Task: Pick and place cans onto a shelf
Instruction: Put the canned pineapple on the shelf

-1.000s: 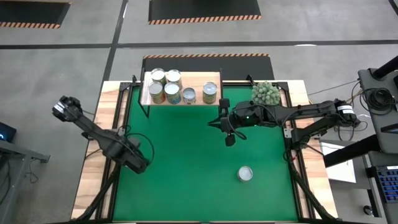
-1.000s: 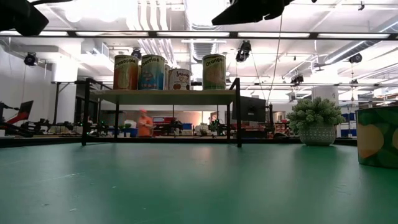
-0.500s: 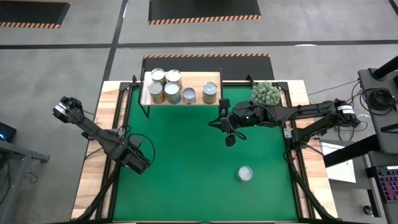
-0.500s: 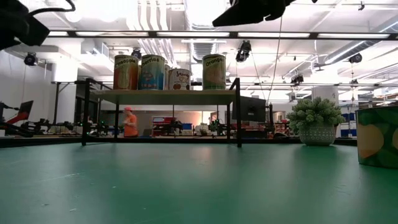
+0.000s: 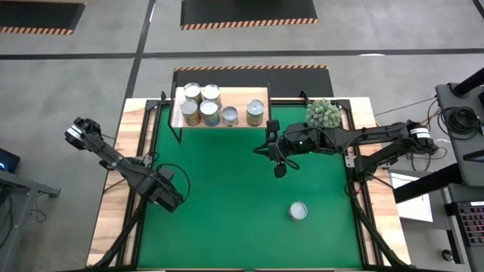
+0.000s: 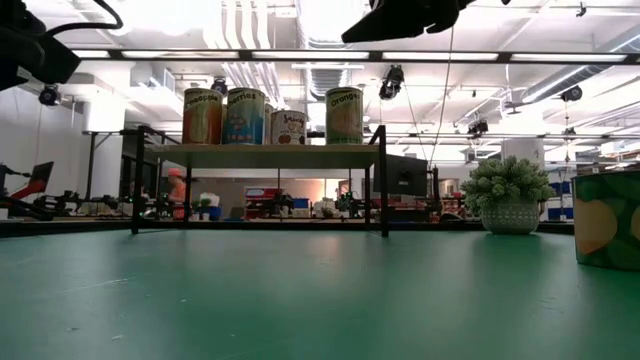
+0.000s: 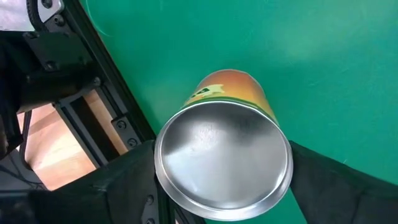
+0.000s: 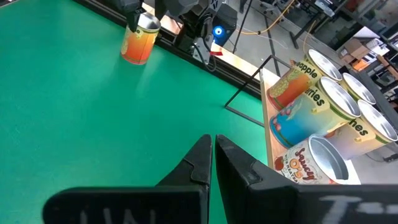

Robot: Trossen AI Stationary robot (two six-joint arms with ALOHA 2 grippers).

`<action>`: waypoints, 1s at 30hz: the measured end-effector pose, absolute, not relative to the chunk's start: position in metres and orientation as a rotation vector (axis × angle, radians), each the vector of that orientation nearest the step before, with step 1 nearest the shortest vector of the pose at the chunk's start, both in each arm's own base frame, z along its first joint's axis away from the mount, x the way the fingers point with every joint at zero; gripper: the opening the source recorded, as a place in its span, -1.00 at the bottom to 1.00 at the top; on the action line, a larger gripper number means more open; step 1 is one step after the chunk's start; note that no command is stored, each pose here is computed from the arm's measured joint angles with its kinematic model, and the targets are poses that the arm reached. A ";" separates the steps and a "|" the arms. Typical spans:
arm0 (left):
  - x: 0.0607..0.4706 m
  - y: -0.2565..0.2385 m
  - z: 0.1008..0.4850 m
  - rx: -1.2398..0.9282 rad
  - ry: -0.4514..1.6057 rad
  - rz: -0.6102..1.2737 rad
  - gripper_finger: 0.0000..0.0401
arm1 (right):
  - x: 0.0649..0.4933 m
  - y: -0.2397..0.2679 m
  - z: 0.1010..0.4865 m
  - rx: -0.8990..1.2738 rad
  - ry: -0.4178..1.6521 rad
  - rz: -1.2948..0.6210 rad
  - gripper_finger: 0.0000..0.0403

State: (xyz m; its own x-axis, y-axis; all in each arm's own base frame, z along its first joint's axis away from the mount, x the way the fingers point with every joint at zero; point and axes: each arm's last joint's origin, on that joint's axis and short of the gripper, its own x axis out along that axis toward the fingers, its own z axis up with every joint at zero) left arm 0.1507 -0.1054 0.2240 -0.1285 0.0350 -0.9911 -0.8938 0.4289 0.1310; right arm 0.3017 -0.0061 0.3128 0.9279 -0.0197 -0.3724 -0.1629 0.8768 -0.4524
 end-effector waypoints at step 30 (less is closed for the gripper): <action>0.240 -0.067 0.428 -0.191 0.743 0.604 0.52 | 0.238 -0.005 0.332 -0.449 0.291 0.047 -0.96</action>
State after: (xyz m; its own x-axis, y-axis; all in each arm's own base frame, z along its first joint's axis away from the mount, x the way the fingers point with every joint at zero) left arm 0.2402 -0.0667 0.4282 0.5769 0.4465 -0.6839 -0.5778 0.8149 0.0446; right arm 0.2378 -0.0048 0.3317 0.9576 -0.0190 -0.2876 -0.1087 0.9003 -0.4214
